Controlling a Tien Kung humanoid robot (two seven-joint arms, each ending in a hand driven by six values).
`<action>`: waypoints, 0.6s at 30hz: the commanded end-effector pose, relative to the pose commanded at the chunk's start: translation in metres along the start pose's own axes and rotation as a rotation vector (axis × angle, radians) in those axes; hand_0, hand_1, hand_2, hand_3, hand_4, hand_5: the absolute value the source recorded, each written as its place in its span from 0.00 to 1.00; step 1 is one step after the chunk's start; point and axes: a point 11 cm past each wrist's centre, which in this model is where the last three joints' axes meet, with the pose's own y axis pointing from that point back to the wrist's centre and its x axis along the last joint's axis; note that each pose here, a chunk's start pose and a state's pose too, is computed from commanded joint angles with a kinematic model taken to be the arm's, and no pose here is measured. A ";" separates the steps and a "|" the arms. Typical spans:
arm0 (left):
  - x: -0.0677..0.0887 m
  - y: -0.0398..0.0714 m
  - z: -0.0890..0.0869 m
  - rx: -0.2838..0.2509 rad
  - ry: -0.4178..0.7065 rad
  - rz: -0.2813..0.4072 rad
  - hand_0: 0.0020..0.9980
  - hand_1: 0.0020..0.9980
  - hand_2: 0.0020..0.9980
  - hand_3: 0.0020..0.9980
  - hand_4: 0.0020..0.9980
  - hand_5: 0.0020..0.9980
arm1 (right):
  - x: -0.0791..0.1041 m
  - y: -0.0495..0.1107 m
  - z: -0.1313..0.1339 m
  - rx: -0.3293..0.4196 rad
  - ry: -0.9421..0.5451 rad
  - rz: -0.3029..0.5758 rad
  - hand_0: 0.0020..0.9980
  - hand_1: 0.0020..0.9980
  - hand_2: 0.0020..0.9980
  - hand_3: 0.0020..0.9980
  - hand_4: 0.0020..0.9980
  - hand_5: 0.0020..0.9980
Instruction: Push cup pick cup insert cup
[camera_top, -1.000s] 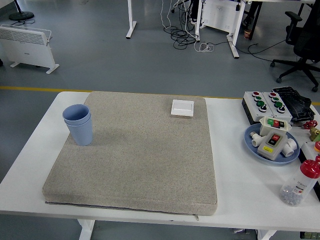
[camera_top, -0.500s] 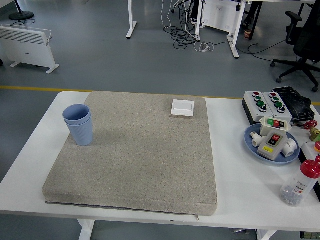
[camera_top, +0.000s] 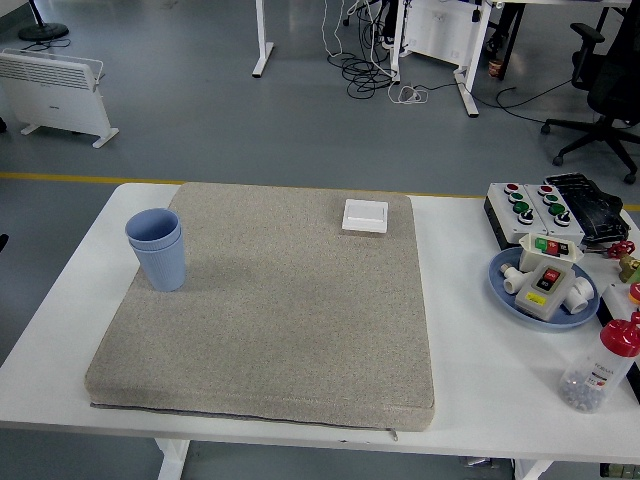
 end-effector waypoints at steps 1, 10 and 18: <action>0.000 0.000 0.000 -0.001 0.000 0.000 0.80 0.82 0.89 0.84 0.63 1.00 | 0.000 0.000 0.000 0.000 0.000 0.000 0.73 0.65 0.65 0.58 0.12 0.47; -0.001 -0.002 0.000 -0.001 0.003 -0.001 0.80 0.82 0.90 0.85 0.64 1.00 | -0.001 0.000 0.001 -0.001 0.000 -0.001 0.73 0.65 0.65 0.58 0.12 0.47; 0.000 -0.003 -0.007 0.017 0.003 0.002 0.80 0.83 0.90 0.85 0.64 1.00 | 0.000 -0.001 0.005 -0.009 0.019 0.005 0.73 0.65 0.65 0.58 0.12 0.47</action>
